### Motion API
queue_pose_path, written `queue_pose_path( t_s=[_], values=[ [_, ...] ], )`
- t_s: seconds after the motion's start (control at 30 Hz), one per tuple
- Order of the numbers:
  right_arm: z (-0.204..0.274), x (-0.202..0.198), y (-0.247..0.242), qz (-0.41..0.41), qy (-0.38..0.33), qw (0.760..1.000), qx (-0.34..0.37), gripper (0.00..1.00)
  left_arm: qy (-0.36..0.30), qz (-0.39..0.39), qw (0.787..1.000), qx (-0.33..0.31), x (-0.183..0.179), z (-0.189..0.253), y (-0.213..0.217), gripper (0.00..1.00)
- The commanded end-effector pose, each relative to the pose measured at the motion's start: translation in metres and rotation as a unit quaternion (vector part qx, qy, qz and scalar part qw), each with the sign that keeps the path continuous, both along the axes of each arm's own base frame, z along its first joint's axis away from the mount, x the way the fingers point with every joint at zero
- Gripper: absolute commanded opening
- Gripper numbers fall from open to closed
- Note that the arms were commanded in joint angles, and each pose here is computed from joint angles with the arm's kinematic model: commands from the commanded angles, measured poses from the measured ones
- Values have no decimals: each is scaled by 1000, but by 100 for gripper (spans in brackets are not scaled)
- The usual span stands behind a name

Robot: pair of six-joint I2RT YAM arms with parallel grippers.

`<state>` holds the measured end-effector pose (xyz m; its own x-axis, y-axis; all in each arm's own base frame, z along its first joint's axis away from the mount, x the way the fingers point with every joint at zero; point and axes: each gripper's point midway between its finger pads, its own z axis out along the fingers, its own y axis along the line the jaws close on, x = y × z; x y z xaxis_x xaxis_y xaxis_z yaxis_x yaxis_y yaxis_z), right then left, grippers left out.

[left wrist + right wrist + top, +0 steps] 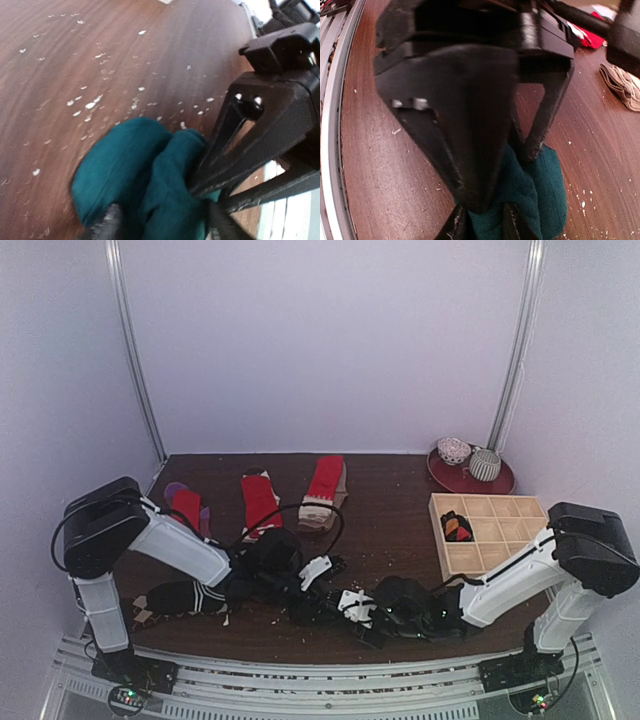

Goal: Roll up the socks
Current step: Roll the sock at the center of the board.

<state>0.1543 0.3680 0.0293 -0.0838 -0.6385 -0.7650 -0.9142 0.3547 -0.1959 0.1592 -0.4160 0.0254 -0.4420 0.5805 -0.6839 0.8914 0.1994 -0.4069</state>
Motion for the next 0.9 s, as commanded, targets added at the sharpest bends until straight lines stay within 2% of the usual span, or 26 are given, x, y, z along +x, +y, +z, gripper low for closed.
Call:
queue_pose_path(
  t_s=[0.0, 0.03, 0.07, 0.17, 0.27, 0.33, 0.4, 0.57, 0.67, 0.83, 0.87],
  values=[
    [-75, -30, -48, -34, 136, 984, -114, 24, 2, -1, 992, 125, -22, -38, 49, 83],
    [-74, -33, -49, -38, 153, 982, -109, 24, -20, 6, 992, 121, -16, -30, 49, 95],
    [-75, -36, -51, -40, 168, 979, -107, 24, -50, 18, 992, 117, -6, -21, 49, 98],
    [-74, -42, -53, -53, 211, 971, -100, 24, -110, 32, 989, 91, 7, 2, 49, 98],
    [-75, -44, -52, -59, 258, 959, -98, 24, -176, 26, 984, 27, 2, 33, 47, 98],
    [-77, -45, -54, -64, 282, 952, -100, 24, -251, 16, 968, -13, -8, 53, 45, 98],
    [-79, -46, -56, -66, 303, 945, -99, 24, -313, 43, 948, -38, -5, 74, 43, 98],
    [-82, -48, -58, -69, 325, 937, -109, 24, -375, 59, 924, -39, 9, 85, 38, 97],
    [-84, -47, -59, -71, 331, 934, -115, 24, -392, 35, 919, -35, 10, 73, 28, 89],
    [-82, -43, -59, -74, 337, 931, -115, 24, -365, -1, 931, -19, 3, 42, 15, 59],
    [-82, -42, -59, -75, 339, 931, -114, 24, -361, -4, 932, -24, 1, 40, 14, 56]
  ],
)
